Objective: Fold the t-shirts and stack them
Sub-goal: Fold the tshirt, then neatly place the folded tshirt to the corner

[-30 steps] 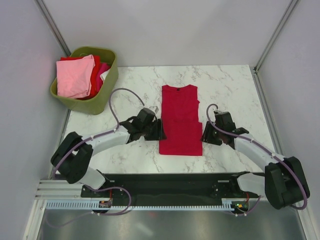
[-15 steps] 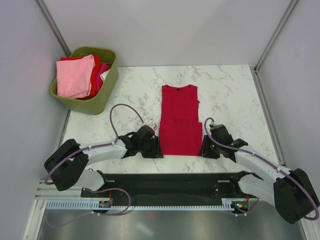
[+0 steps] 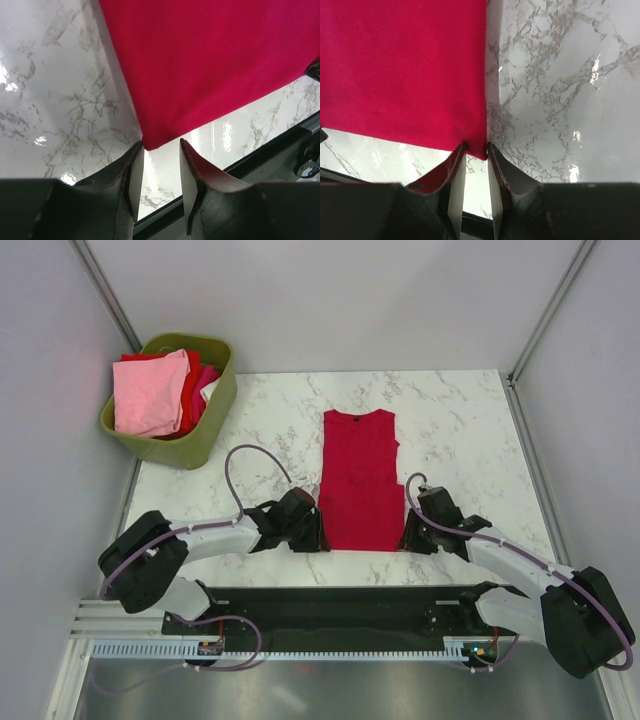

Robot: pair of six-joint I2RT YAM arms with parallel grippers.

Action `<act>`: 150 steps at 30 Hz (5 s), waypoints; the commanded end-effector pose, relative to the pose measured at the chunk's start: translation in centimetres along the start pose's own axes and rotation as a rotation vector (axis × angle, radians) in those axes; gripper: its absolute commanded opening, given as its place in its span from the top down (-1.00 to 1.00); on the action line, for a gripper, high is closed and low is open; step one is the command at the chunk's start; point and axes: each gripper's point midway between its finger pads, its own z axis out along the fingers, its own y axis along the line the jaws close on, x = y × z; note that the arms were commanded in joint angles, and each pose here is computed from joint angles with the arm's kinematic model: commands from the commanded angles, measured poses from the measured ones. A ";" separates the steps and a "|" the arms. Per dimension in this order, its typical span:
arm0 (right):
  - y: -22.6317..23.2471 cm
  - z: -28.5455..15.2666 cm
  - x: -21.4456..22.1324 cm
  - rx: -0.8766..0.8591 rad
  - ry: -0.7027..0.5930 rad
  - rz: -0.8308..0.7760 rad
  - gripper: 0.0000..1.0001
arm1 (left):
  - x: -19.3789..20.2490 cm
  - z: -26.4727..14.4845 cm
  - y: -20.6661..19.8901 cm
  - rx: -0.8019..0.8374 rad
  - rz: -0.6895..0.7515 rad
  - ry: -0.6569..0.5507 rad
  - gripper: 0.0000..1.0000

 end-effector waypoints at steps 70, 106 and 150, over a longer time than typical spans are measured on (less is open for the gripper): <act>7.5 -0.4 -31.5 -0.068 -0.284 0.066 1.00 | -30.2 -2.7 -0.7 0.119 -0.129 -0.253 0.95; 3.5 11.7 -33.8 -0.129 -0.304 0.080 0.07 | -35.2 4.3 4.8 0.067 -0.157 -0.415 -0.19; -18.7 -3.6 -41.4 0.320 -0.512 0.424 0.03 | -34.0 2.6 4.5 0.060 -0.165 -0.461 -0.09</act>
